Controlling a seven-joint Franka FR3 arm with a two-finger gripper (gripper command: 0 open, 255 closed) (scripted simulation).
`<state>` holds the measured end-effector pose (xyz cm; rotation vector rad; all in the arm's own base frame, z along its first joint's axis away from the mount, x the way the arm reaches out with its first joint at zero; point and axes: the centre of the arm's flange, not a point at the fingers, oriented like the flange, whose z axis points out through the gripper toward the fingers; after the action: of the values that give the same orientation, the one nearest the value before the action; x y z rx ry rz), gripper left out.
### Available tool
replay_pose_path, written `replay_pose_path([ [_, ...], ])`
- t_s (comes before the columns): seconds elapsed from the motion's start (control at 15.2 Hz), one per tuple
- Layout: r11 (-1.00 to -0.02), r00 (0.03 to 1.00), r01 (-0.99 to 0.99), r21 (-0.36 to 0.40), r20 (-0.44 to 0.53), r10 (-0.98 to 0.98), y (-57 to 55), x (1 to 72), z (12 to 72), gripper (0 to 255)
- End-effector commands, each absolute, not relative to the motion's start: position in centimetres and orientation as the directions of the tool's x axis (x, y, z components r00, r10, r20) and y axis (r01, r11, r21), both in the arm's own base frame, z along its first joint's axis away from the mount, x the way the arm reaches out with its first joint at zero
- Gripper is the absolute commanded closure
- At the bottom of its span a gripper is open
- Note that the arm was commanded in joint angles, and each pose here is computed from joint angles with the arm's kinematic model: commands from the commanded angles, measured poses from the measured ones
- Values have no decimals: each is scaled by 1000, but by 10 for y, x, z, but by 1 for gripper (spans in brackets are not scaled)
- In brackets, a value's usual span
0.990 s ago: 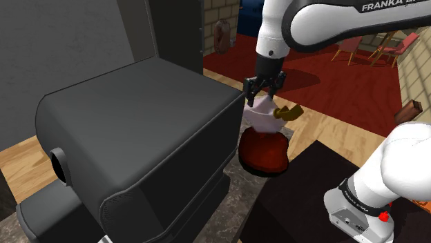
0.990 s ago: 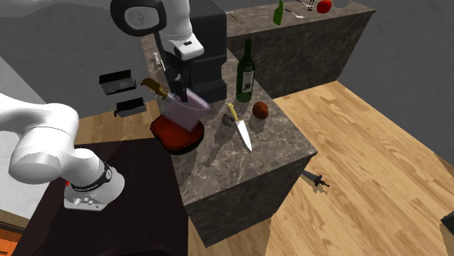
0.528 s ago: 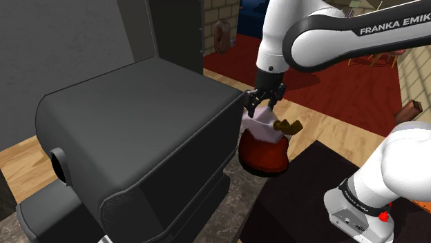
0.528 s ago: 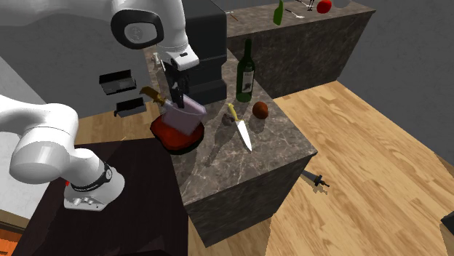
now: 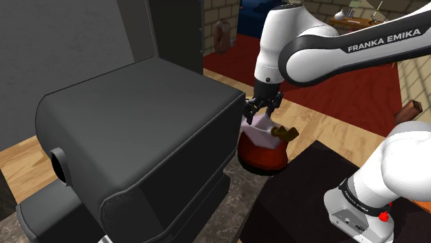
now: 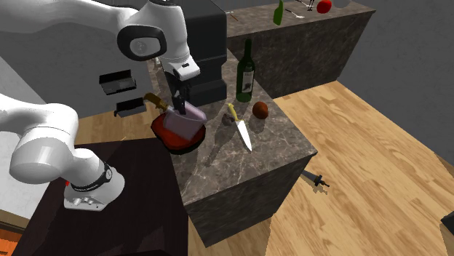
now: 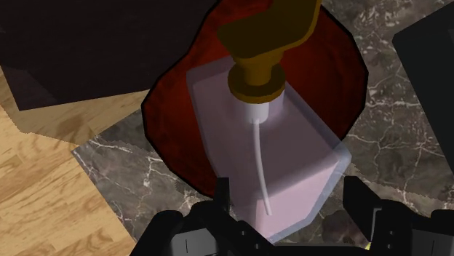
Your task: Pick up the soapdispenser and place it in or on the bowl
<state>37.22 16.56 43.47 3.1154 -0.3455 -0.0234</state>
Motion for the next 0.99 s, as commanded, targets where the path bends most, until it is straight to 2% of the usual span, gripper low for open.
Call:
replay_pose_path([
  [0.0, -976, 976, -219, 9, -14, -219, 166, 372, 434, 255],
  [0.26, -976, 976, -219, 9, -14, -219, 166, 372, 434, 255],
  [0.33, -976, 976, -219, 9, -14, -219, 166, 372, 434, 0],
  [0.66, -976, 976, -219, 9, -14, -219, 166, 372, 434, 0],
  [0.92, -976, 976, -219, 9, -14, -219, 166, 373, 484, 0],
])
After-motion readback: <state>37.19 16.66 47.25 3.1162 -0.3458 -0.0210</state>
